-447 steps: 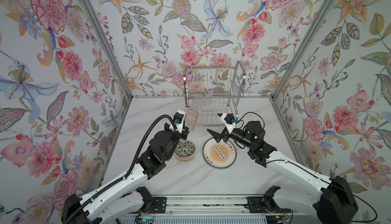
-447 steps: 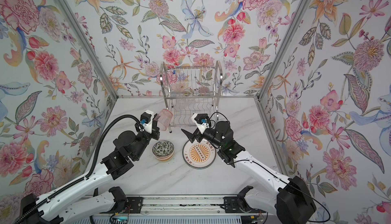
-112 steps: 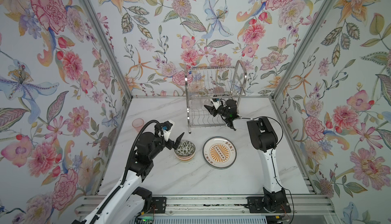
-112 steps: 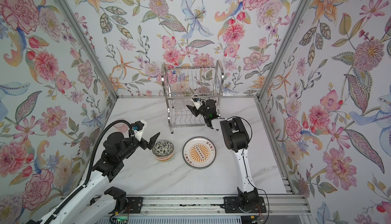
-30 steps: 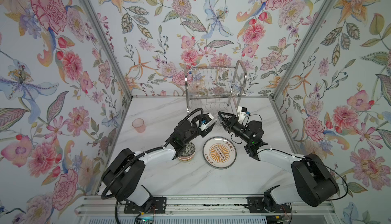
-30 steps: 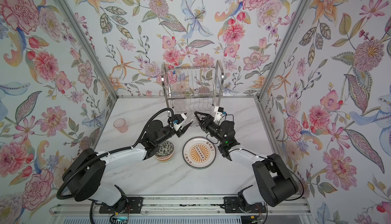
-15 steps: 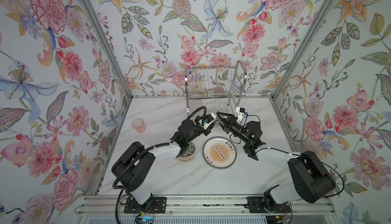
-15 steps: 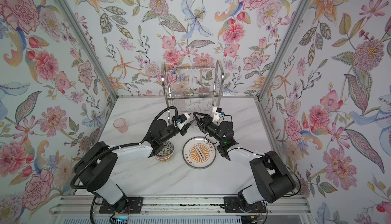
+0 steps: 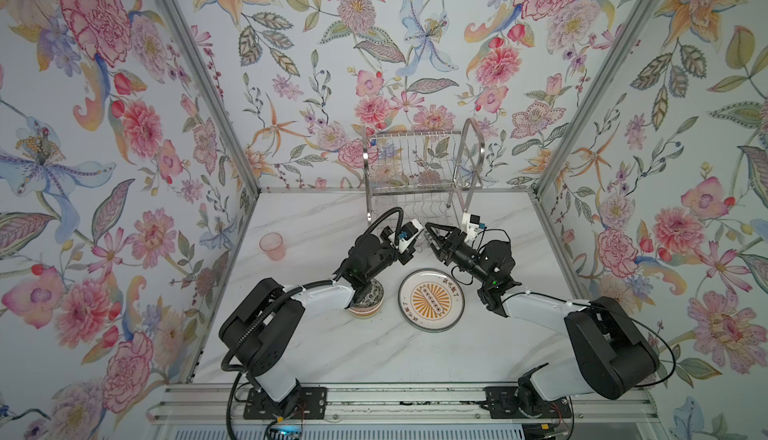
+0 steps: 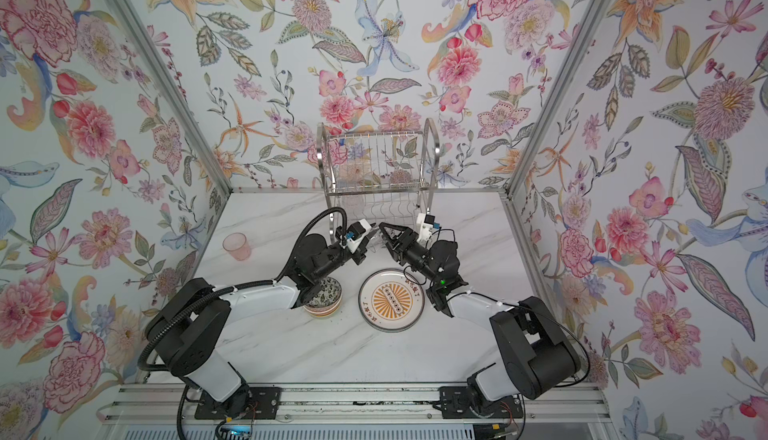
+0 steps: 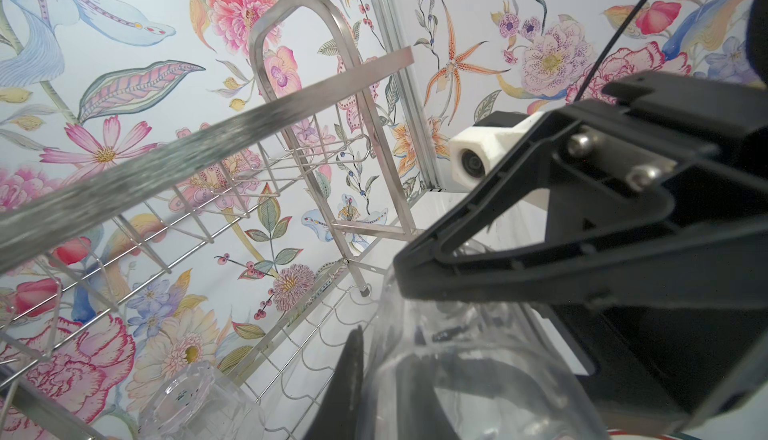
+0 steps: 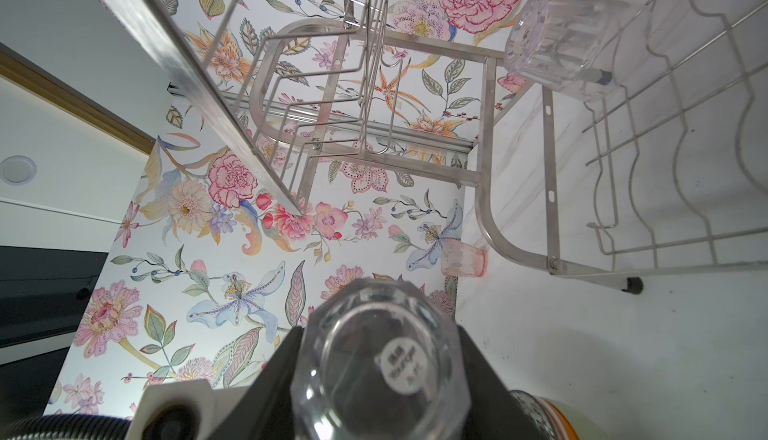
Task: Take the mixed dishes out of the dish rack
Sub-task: 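Close the left gripper on the clear glass and open the right gripper, then carry the clear glass with the left gripper toward the pink glass while the right withdraws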
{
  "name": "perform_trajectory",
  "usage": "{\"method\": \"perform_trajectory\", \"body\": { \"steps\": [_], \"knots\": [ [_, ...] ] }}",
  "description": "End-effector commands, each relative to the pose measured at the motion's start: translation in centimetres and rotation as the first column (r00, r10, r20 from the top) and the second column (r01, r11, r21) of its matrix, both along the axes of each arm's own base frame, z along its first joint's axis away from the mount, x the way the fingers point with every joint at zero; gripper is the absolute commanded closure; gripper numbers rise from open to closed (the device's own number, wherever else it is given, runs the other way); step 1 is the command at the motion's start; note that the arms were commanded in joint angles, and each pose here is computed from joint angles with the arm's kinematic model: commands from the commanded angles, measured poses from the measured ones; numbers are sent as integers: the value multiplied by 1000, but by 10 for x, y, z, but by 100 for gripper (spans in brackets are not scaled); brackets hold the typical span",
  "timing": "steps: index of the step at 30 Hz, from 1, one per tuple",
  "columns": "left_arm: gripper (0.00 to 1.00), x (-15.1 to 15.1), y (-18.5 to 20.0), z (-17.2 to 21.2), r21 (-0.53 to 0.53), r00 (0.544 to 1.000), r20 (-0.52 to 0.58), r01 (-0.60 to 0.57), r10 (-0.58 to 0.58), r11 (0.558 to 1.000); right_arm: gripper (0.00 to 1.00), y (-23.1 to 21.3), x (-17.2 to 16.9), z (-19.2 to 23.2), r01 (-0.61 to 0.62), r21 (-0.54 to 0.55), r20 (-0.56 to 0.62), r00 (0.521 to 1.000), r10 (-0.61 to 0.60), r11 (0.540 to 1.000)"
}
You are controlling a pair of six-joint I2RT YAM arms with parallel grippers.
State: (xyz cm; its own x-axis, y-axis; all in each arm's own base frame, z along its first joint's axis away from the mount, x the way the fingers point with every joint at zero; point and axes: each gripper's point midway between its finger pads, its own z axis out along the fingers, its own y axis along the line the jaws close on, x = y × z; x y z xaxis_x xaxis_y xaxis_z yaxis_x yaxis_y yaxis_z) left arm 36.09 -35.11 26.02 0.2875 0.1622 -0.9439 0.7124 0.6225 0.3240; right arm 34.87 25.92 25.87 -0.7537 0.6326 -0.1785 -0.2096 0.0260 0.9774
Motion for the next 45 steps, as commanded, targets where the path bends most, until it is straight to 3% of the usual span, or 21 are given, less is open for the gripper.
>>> {"method": "perform_trajectory", "body": {
  "steps": [1, 5, 7, 10, 14, 17, 22, 26, 30, 34, 38, 41, 45],
  "knots": [
    [88, -11, -14, 22, -52, 997, 34, 78, -76, 996, 87, 3, -3, 1, -14, 2, 31, 999, 14, 1000],
    [99, -11, -15, 22, -56, 996, 28, 81, -80, 995, 73, 5, -5, -3, -42, -10, 29, 999, 42, 999],
    [100, -12, -15, 23, -58, 996, 26, 85, -84, 995, 67, 5, -6, -8, -53, -14, 17, 998, 53, 998],
    [100, -14, -15, 27, -67, 996, 19, 92, -91, 994, 50, 0, -3, -6, -44, -8, 30, 999, 44, 999],
    [100, -20, -10, 35, -89, 996, 18, 88, -87, 992, 16, -9, 2, 0, -10, -32, 54, 998, 12, 999],
    [100, -23, -4, 38, -94, 997, 17, 74, -73, 993, 2, -15, 3, 4, 18, -101, 96, 995, -8, 995],
    [100, -29, 12, 50, -110, 1000, 5, 27, -27, 994, 1, -25, 1, 13, 59, -255, 206, 979, -5, 965],
    [100, -32, 33, 61, -127, 998, -8, -57, 56, 990, 1, -32, -4, 19, 132, -420, 330, 944, 15, 898],
    [100, -34, 58, 75, -127, 988, -9, -154, 154, 980, 1, -41, -8, 26, 237, -507, 440, 898, 13, 829],
    [100, -42, 88, 94, -171, 968, -7, -249, 251, 953, 1, -40, -19, 38, 371, -551, 607, 793, 54, 747],
    [100, -49, 119, 107, -205, 938, -28, -344, 346, 916, 1, -23, -32, 38, 496, -625, 718, 667, 197, 602],
    [100, -48, 140, 106, -180, 899, -77, -439, 432, 881, 1, -10, -38, 34, 541, -663, 735, 602, 313, 517],
    [100, -41, 167, 102, -118, 830, -152, -554, 537, 824, 1, -2, -41, 35, 576, -663, 747, 547, 378, 478]
  ]
}}
